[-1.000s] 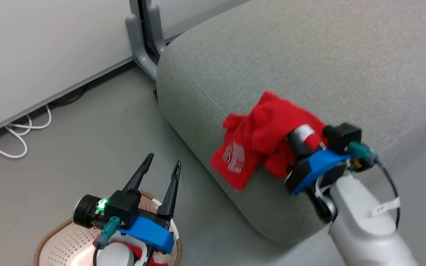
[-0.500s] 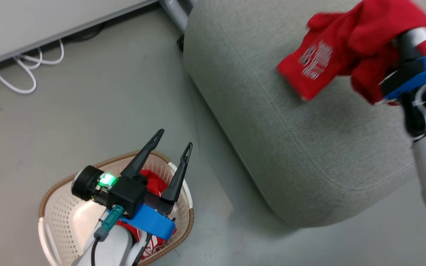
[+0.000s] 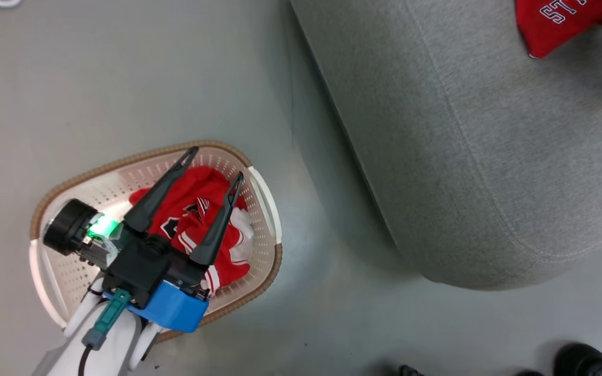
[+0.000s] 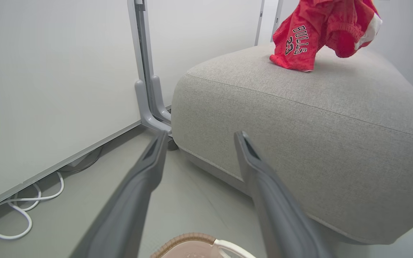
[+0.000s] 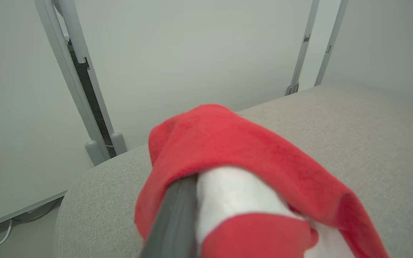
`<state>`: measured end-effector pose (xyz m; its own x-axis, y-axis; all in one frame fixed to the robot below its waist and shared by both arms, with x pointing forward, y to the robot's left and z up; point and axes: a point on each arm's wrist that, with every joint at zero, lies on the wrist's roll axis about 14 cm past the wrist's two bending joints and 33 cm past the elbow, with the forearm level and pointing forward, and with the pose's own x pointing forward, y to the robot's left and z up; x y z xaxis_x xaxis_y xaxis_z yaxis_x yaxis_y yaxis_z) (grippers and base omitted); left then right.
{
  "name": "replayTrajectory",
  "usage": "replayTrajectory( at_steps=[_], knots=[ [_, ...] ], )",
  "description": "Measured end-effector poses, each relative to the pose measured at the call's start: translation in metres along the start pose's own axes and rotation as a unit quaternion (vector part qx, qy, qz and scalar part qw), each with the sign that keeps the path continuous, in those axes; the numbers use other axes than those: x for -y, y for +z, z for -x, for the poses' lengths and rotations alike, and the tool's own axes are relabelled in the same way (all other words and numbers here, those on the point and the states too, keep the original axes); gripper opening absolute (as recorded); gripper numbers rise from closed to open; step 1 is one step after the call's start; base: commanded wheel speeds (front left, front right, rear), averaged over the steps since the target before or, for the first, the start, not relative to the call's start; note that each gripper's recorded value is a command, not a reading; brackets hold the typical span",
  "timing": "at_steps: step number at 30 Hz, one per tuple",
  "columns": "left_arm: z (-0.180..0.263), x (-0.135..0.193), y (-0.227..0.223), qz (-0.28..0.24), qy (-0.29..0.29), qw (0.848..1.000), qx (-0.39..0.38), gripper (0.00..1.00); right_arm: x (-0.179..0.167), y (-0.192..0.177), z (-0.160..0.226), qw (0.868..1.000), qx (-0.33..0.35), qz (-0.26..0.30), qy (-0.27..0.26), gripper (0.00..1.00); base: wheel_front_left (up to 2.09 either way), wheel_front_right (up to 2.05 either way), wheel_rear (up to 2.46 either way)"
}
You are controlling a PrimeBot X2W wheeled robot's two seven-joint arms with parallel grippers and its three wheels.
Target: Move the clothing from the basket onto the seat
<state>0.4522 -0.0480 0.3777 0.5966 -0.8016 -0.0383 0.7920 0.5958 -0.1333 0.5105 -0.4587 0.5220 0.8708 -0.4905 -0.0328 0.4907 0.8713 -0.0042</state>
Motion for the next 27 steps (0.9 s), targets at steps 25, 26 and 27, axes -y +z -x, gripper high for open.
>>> replayTrajectory(
  at_steps=[25, 26, 27],
  knots=[
    [-0.008, 0.004, -0.027, 0.027, -0.034, 0.999, -0.007, 1.0, -0.003, -0.108, 0.012, 0.993, -0.116, -0.008, -0.027, 0.34, 0.0, 0.0, 0.0],
    [-0.008, 0.004, -0.027, 0.028, -0.034, 0.999, -0.006, 1.0, -0.004, -0.108, 0.012, 0.993, -0.116, -0.007, -0.026, 0.62, 0.0, 0.0, 0.0],
    [-0.008, 0.005, -0.027, 0.029, -0.034, 0.999, -0.007, 1.0, -0.004, -0.109, 0.012, 0.993, -0.117, -0.009, -0.027, 1.0, 0.0, 0.0, 0.0]
  ],
)
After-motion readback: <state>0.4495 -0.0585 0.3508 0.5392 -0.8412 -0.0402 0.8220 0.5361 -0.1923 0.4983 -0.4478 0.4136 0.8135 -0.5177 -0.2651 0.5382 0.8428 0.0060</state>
